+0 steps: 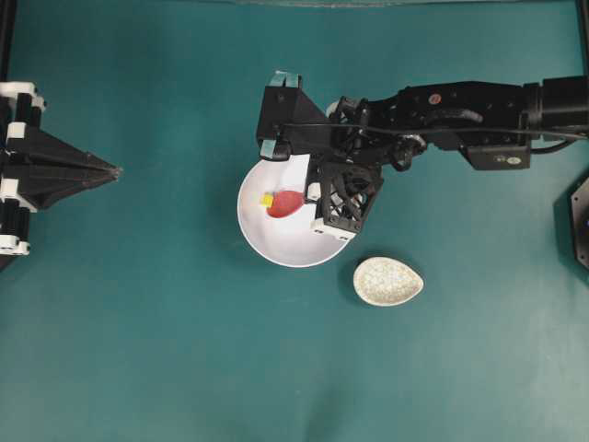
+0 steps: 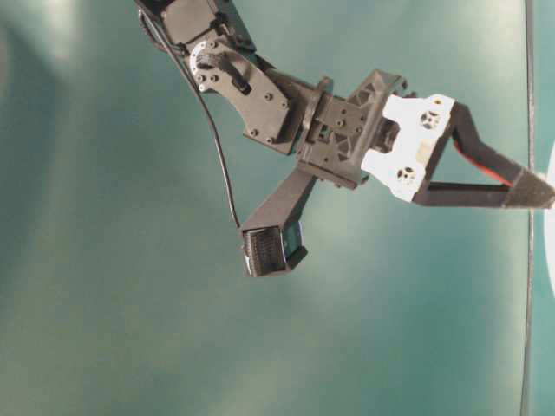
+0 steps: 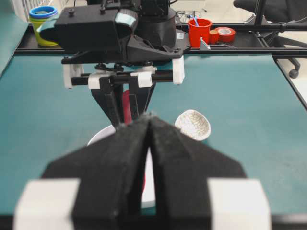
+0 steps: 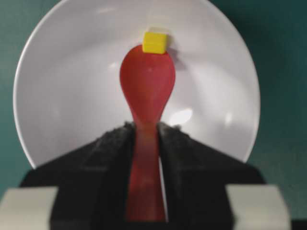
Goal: Scoop the yellow hexagonal prism block from the bowl with a spoon using the right arm.
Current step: 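Slide the spoon under the yellow block along the bowl wall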
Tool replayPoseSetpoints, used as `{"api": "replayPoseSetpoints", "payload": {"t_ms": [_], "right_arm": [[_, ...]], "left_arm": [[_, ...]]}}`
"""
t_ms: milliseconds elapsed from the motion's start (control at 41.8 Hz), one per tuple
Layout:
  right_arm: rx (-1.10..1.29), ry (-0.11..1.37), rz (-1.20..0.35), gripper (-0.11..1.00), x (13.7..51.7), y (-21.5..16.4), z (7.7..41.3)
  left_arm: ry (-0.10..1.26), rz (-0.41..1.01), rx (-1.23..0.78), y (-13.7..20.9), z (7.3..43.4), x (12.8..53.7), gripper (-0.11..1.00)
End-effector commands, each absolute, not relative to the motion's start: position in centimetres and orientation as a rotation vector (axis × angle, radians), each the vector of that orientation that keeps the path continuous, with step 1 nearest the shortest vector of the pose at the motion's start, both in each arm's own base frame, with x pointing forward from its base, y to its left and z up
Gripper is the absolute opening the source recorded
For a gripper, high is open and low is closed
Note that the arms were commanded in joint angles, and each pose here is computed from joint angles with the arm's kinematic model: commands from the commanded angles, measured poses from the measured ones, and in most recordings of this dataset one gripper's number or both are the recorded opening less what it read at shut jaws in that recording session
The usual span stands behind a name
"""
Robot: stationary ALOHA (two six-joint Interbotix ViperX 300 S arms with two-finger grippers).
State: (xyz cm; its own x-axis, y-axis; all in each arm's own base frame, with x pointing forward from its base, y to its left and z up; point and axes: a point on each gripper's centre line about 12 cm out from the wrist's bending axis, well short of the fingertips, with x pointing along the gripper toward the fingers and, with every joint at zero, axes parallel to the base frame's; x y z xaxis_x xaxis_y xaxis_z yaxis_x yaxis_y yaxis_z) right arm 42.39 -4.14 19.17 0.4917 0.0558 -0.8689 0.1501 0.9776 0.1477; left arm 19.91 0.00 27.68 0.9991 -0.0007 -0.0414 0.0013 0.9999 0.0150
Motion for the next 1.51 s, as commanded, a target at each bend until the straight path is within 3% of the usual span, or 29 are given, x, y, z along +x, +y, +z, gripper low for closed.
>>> {"api": "replayPoseSetpoints", "payload": {"t_ms": [0,837,1483], "right_arm": [[0.202,1.016,-0.058,0.23,42.6,-4.2,20.3],[0.202,0.995,-0.056,0.22,42.3,-3.8,20.9],[0.190,0.823,-0.086,0.23,41.1,-3.7,21.2]], "left_arm": [[0.025,-0.003,0.017,0.0,28.3,20.1,0.00],[0.032,-0.001,0.013,0.0,28.2,20.2,0.00],[0.034,-0.001,0.010,0.0,28.2,20.2,0.00]]}}
